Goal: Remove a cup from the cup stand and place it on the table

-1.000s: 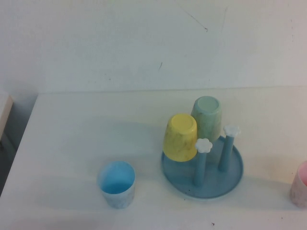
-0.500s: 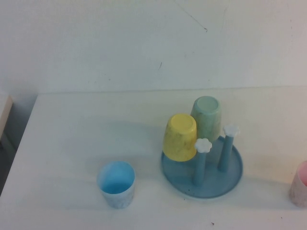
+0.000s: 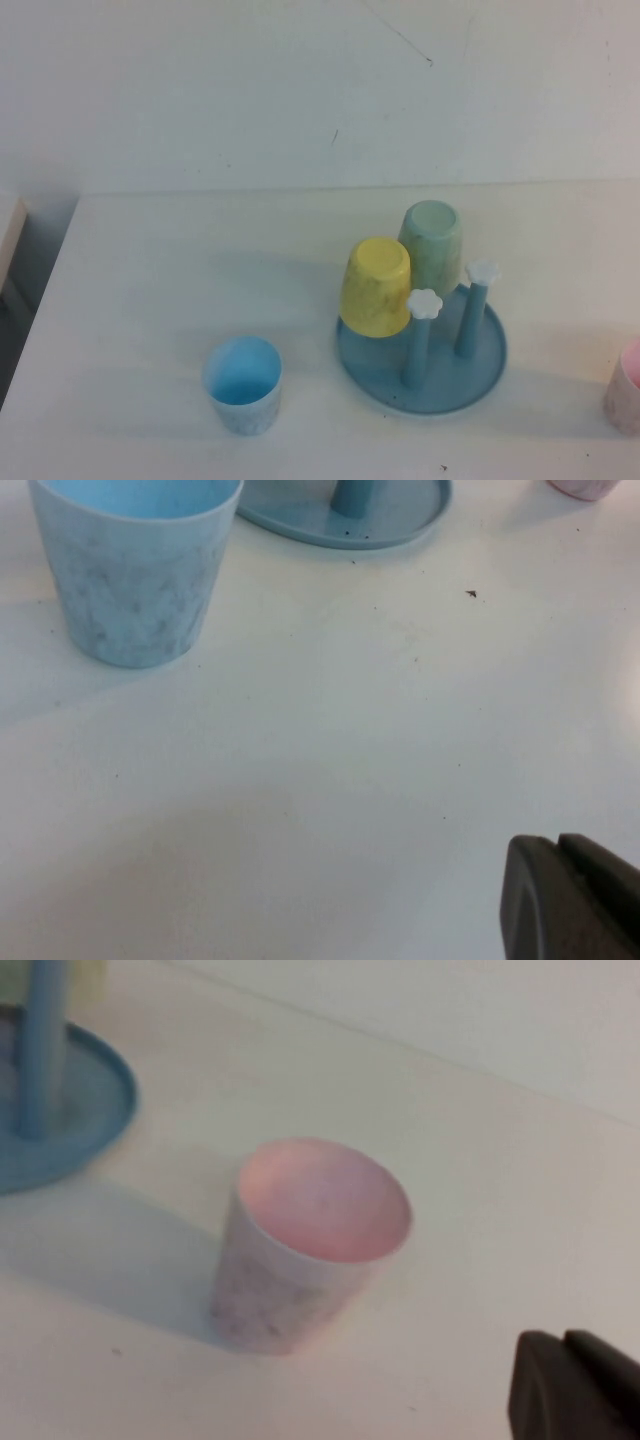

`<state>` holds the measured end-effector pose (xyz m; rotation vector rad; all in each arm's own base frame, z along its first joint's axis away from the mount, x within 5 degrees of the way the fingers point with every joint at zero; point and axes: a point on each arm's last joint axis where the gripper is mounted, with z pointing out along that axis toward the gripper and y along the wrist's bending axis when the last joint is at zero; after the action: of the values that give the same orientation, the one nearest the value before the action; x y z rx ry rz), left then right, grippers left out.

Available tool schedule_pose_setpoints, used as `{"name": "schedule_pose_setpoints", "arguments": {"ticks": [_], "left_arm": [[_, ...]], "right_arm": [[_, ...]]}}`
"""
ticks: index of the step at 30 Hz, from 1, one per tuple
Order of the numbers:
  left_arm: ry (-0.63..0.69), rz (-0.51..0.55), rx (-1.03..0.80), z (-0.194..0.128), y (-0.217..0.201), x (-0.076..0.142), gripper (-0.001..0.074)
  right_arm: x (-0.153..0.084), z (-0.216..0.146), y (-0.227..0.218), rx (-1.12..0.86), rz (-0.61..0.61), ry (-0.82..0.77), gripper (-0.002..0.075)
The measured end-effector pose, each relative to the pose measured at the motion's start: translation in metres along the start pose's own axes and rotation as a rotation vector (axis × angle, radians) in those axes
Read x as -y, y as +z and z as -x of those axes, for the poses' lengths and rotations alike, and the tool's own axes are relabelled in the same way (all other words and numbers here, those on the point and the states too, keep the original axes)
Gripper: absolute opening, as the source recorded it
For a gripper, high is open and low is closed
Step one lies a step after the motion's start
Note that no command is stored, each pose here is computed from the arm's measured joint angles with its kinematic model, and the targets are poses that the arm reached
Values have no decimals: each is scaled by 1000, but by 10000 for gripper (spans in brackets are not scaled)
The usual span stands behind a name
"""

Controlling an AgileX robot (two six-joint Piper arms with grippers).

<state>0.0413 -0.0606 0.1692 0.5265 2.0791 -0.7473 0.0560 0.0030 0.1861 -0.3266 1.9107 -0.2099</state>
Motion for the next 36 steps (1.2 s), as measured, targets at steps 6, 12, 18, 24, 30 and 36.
{"name": "schedule_pose_setpoints", "arguments": {"ticks": [6, 12, 18, 24, 30, 36], "left_arm": [[0, -3, -2, 0, 0, 0, -2], [-1, -10, -3, 0, 0, 1, -2], [-2, -19, -7, 0, 0, 2, -2], [-2, -19, -7, 0, 0, 2, -2], [-2, -19, -7, 0, 0, 2, -2], [-2, -19, -7, 0, 0, 2, -2]], "right_arm": [[7, -16, -3, -67, -187, 11, -1], [6, -23, 0, -61, -199, 102, -1], [5, -22, 1, -42, -150, 84, -1], [5, -22, 1, -40, -144, 86, -1], [5, -22, 1, -39, -145, 92, -1], [5, -22, 1, -39, -145, 92, -1]]}}
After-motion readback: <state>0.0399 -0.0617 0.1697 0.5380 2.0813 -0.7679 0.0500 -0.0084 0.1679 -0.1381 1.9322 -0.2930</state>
